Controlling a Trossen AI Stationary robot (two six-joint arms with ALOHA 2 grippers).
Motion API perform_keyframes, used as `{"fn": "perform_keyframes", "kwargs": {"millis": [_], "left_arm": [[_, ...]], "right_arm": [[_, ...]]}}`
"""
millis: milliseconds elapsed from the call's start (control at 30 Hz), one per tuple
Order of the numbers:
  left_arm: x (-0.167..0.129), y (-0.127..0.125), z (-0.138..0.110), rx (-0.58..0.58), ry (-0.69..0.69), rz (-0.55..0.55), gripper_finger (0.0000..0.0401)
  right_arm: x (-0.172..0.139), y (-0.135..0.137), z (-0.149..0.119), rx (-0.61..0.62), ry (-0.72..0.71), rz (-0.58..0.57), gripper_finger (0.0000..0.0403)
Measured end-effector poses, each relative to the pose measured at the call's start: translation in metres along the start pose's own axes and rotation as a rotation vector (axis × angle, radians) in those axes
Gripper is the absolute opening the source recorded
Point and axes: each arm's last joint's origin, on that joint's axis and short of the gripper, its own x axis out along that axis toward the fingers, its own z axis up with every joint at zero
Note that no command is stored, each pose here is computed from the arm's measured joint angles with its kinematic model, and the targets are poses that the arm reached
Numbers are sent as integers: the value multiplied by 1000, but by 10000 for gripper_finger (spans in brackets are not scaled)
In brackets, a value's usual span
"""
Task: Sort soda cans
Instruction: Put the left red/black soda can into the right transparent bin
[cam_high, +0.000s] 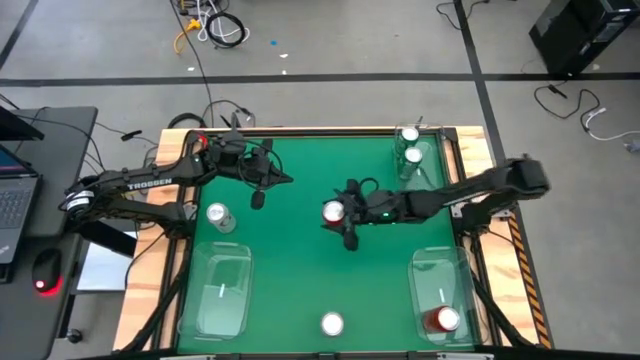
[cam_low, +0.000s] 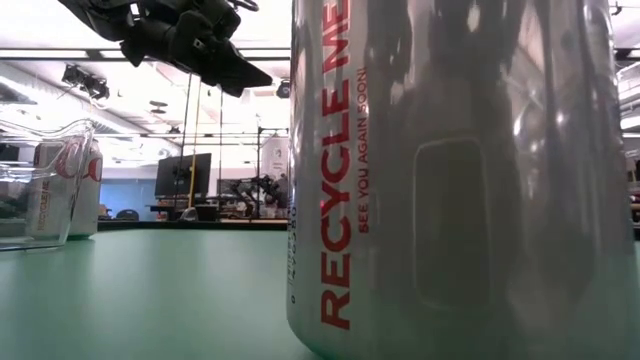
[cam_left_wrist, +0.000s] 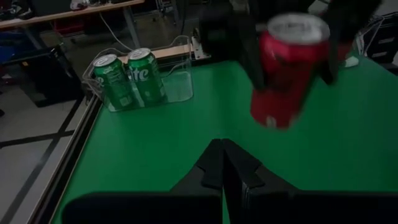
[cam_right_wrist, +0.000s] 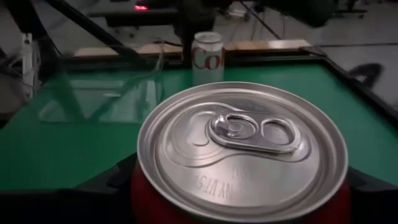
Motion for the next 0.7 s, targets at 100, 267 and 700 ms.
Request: {"fn": "perform_keyframes", "kwargs": {"millis": [100,267,700], "left_arm": [[0,0,0,0,0,0,0],[0,0,0,1,0,0,0],[0,0,0,-13,-1,1,0]], "right_arm": [[-29,9,6,-12,60,-70,290],[-73,22,10,38,94,-174,290],[-136,64,-12,225,143,-216,290]]}}
